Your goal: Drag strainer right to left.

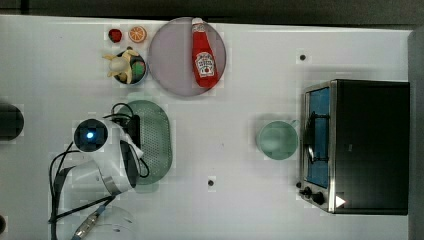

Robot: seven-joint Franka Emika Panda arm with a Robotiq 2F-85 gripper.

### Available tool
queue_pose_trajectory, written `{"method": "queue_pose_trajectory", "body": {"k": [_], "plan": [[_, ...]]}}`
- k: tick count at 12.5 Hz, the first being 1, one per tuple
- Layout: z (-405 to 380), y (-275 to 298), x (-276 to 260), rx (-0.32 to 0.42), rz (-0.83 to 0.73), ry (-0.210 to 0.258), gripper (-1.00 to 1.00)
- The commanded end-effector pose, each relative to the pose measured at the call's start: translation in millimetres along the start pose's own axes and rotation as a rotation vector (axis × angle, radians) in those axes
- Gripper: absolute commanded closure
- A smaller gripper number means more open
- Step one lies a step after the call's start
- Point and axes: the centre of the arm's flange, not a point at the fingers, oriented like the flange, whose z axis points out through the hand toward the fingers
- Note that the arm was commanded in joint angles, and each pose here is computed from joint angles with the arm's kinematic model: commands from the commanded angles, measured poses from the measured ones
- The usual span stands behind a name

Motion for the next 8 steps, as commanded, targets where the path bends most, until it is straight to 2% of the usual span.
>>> {"method": "queue_pose_trajectory", "body": {"k": [1,8], "plan": [[2,-1,-35,0.009,0.038,-0.004,-1.0],[6,-7,-88,0.014,0.045,-0.016,-1.0]]}}
